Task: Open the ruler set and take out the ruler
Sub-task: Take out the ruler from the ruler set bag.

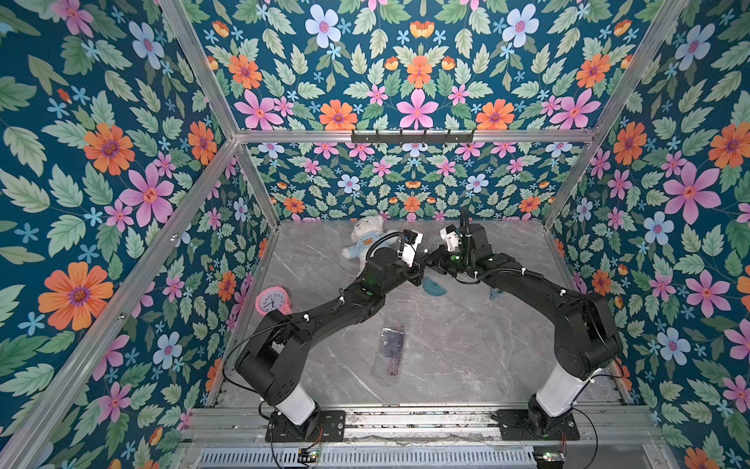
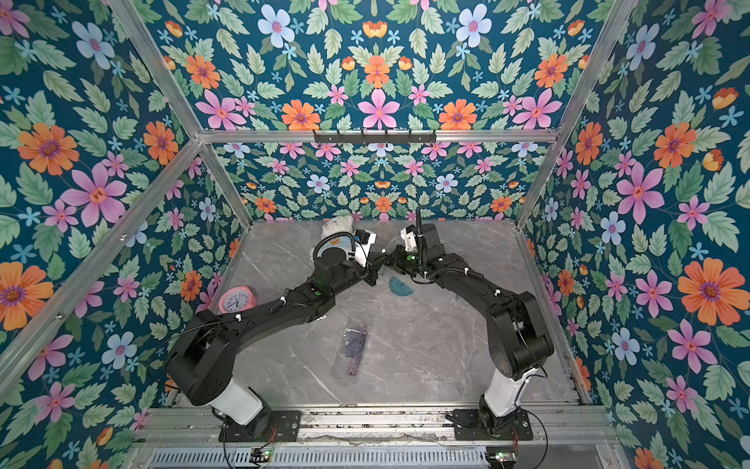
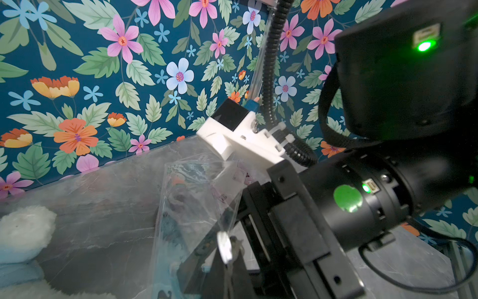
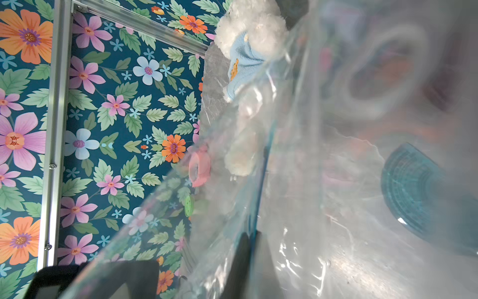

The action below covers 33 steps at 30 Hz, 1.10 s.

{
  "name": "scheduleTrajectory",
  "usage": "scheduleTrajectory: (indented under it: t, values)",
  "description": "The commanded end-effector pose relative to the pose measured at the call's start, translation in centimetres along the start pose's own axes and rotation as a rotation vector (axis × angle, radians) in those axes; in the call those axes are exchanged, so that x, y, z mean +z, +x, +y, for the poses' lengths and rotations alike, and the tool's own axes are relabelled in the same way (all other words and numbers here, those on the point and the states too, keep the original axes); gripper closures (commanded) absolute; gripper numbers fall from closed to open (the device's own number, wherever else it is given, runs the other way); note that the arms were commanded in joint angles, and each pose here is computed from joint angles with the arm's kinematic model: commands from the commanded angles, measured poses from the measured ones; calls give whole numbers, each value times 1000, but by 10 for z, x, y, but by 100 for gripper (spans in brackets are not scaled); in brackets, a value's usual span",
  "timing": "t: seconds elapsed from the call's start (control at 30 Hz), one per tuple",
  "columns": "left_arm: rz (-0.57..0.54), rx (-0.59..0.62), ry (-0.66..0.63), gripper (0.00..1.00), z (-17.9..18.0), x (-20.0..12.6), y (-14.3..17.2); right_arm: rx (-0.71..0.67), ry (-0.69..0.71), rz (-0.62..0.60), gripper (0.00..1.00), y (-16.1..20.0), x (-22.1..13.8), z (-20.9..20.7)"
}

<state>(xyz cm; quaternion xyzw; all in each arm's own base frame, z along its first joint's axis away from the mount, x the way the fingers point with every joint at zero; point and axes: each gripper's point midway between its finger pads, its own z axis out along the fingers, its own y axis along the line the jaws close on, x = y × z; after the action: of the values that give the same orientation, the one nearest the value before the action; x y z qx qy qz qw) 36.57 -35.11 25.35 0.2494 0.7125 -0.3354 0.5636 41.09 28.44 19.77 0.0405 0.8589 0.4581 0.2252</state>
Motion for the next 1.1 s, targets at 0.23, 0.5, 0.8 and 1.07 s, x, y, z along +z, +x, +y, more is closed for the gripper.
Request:
scheduleTrajectory:
  t: [0.23, 0.5, 0.8, 1.07]
  values:
    - [-18, 60, -120, 100, 28, -12, -3, -37, -33, -30, 100, -5, -20, 25]
    - [-51, 42, -359, 100, 87, -47, -9, -56, -48, -31, 100, 4, -46, 41]
    - [87, -16, -719, 100, 148, -111, 23, -133, -83, -80, 100, 9, -84, 61]
    - [175, -136, -901, 100, 158, -171, 63, -95, -68, -114, 100, -4, -92, 38]
